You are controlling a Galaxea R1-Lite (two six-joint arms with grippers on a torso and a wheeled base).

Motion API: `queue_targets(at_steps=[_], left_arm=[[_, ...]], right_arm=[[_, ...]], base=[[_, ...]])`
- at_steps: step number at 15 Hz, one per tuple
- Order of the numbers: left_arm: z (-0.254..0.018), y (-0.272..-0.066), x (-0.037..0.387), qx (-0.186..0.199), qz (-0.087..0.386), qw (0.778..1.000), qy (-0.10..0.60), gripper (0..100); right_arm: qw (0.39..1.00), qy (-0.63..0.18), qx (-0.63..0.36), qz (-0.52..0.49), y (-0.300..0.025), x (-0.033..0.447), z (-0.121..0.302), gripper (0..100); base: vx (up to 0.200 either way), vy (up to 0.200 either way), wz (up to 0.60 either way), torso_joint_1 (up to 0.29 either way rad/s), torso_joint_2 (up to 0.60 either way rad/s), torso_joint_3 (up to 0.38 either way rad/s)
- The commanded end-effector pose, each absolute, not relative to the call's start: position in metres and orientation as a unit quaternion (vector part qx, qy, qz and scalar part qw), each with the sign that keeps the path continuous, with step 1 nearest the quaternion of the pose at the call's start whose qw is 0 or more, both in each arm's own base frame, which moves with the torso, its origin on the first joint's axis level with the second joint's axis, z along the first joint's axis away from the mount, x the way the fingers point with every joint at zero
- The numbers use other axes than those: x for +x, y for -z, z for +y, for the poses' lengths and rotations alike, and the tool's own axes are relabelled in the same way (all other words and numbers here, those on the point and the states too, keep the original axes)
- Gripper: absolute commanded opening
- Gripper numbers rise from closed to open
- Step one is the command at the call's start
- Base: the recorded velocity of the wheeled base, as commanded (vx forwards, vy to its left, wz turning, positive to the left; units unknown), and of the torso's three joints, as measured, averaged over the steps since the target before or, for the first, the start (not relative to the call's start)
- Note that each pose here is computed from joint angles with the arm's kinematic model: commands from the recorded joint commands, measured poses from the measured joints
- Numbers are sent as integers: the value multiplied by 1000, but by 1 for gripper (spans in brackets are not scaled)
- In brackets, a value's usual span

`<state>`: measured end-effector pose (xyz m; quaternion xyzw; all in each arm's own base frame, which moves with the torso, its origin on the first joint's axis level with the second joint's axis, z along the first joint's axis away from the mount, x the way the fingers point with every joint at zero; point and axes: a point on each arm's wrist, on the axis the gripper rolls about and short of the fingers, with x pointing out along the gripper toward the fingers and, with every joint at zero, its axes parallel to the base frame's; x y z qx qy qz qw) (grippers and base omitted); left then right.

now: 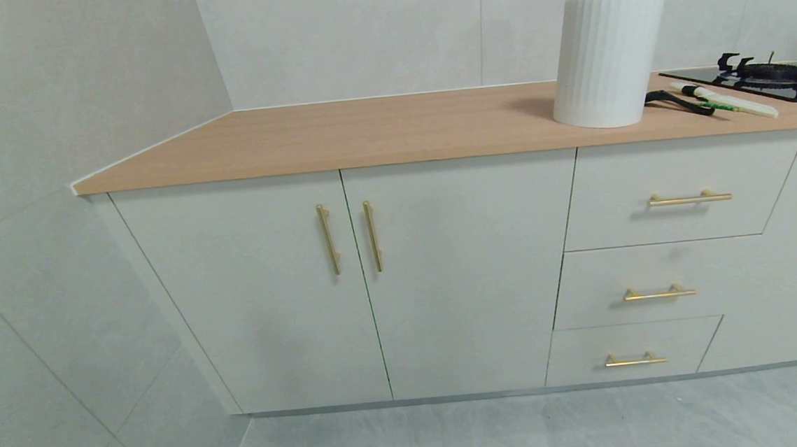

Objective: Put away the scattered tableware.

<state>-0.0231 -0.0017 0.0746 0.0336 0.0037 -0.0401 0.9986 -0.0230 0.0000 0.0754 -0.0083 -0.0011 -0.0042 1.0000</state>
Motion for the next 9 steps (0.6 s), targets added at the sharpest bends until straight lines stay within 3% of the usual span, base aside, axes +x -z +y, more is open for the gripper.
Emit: queue_targets(at_steps=[1, 9], left_arm=[[-2, -74, -23, 10, 6, 999, 39, 100], [-2, -74, -23, 9, 6, 999, 39, 100]], right_arm=[[1000, 4, -8, 0, -75, -23, 0, 100], [1000, 3, -8, 2, -75, -23, 0, 100]], base=[[0, 0, 0, 0, 0, 0], [0, 0, 0, 0, 0, 0]])
